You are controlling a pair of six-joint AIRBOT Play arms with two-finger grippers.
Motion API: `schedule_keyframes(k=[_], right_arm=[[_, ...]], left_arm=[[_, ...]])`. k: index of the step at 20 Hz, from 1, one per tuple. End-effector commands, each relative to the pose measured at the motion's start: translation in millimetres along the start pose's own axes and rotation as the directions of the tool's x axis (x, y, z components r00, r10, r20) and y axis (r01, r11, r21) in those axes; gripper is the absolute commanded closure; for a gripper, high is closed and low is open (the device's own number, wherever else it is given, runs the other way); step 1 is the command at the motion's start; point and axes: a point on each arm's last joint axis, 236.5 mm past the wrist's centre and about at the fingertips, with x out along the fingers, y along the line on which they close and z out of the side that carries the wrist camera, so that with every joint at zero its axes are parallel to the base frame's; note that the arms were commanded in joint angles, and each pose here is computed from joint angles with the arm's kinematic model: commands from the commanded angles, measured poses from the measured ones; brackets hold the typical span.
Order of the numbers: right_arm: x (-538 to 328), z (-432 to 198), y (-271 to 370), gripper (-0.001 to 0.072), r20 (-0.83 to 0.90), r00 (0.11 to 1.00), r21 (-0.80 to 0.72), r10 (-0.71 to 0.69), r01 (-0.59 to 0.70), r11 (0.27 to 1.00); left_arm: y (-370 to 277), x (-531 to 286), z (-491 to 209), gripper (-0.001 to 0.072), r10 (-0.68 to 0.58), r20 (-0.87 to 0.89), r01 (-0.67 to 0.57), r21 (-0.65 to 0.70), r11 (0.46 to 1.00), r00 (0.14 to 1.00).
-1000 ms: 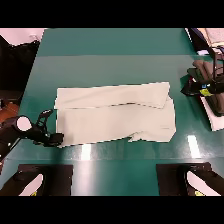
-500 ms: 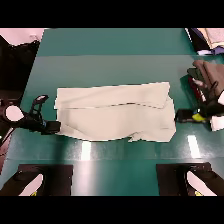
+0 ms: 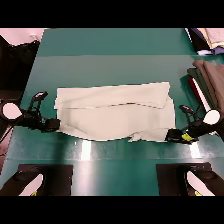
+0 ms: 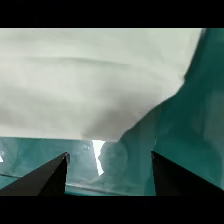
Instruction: Fold the shirts.
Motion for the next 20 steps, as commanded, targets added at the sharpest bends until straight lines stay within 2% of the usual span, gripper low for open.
schedule_keyframes(k=[1,4,5,6,9,10,11,16,20], right_arm=[[16.1,7.9,1.9,0.0162,0.004,1.0,0.034,0.023,-0.023,0.999],[16.0,18.3,6.9,0.0184,0.047,0.998,0.042,0.045,-0.047,0.998],[12.6,24.1,8.6,0.0283,0.082,0.995,0.039,0.05,-0.053,0.998],[8.8,28.9,9.6,0.0288,0.115,0.992,0.034,0.052,-0.056,0.998],[-0.7,34.8,11.7,0.0505,0.173,0.983,0.019,0.055,-0.059,0.998],[-2.2,35.0,11.6,0.0625,0.179,0.982,0.014,0.054,-0.057,0.998],[-3.7,35.1,12.2,0.0695,0.185,0.981,0.009,0.055,-0.058,0.998],[-39.4,10.6,14.8,0.0697,0.177,0.984,-0.053,0.033,-0.025,0.998],[-94.2,-24.4,16.8,0.0698,0.169,0.986,-0.094,-0.008,0.024,0.995]], left_arm=[[-0.4,-0.7,-0.7,0.0681,-0.001,-0.003,0.001,0.002,1.0,1.0],[-0.5,-0.8,-0.7,0.0681,-0.001,-0.003,0.001,0.002,1.0,1.0],[-0.5,-0.8,-0.7,0.0681,-0.001,-0.003,0.001,0.002,1.0,1.0],[-0.5,-0.7,-0.9,0.0681,-0.001,-0.003,0.001,0.001,1.0,1.0],[-1.1,-0.7,-0.9,0.0681,-0.004,-0.004,0.004,0.0,1.0,1.0],[-1.5,-0.8,-0.8,0.0681,-0.005,-0.003,0.005,0.0,1.0,1.0],[-1.5,-0.7,-1.2,0.0681,-0.006,-0.005,0.006,0.0,1.0,1.0],[-8.4,-15.0,-2.6,0.0682,-0.019,-0.018,0.019,0.039,0.999,1.0],[-36.4,-52.8,-15.9,0.0682,-0.103,0.024,0.101,0.071,0.992,0.994]])
